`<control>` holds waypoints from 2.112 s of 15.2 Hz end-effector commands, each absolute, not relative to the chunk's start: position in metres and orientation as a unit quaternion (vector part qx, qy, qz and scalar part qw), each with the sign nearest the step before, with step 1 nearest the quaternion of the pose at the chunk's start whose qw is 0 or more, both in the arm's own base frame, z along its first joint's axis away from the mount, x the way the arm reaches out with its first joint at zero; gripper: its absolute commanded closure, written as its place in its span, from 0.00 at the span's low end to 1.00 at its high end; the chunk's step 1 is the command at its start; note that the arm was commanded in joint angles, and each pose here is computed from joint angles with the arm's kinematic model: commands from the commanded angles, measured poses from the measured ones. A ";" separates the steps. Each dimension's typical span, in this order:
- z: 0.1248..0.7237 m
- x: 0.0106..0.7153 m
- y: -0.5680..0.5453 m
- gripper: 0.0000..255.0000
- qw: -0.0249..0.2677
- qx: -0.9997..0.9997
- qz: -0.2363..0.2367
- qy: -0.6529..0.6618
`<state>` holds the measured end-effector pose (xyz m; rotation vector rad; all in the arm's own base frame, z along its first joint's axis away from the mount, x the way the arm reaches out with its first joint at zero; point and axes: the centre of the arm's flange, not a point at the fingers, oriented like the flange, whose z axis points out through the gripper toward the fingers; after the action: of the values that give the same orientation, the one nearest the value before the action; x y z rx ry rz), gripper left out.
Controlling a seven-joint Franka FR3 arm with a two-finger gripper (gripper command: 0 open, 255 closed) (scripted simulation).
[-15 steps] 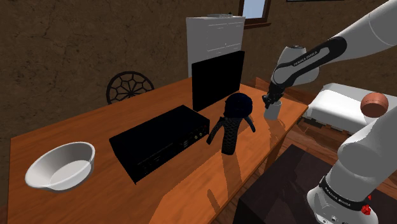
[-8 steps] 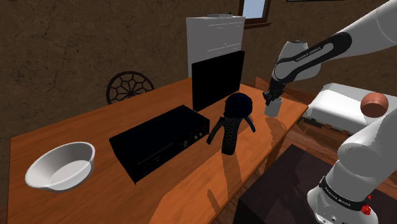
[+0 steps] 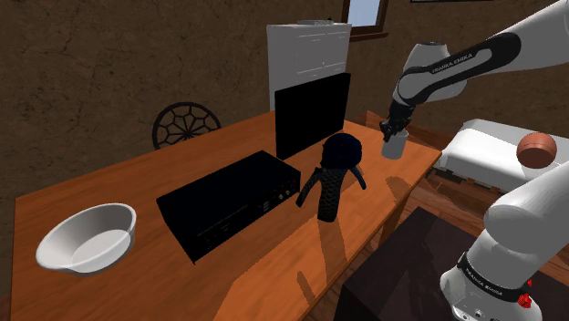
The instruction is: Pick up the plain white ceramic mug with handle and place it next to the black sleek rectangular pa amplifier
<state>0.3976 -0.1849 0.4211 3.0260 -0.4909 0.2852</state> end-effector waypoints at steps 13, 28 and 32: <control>0.496 0.398 -0.186 1.00 0.031 0.982 0.092 -0.159; 0.534 0.457 -0.115 1.00 0.031 0.982 0.092 -0.159; 0.534 0.491 -0.075 1.00 0.031 0.982 0.092 -0.159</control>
<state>0.4831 -0.0869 0.5359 3.0255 -0.4896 0.2836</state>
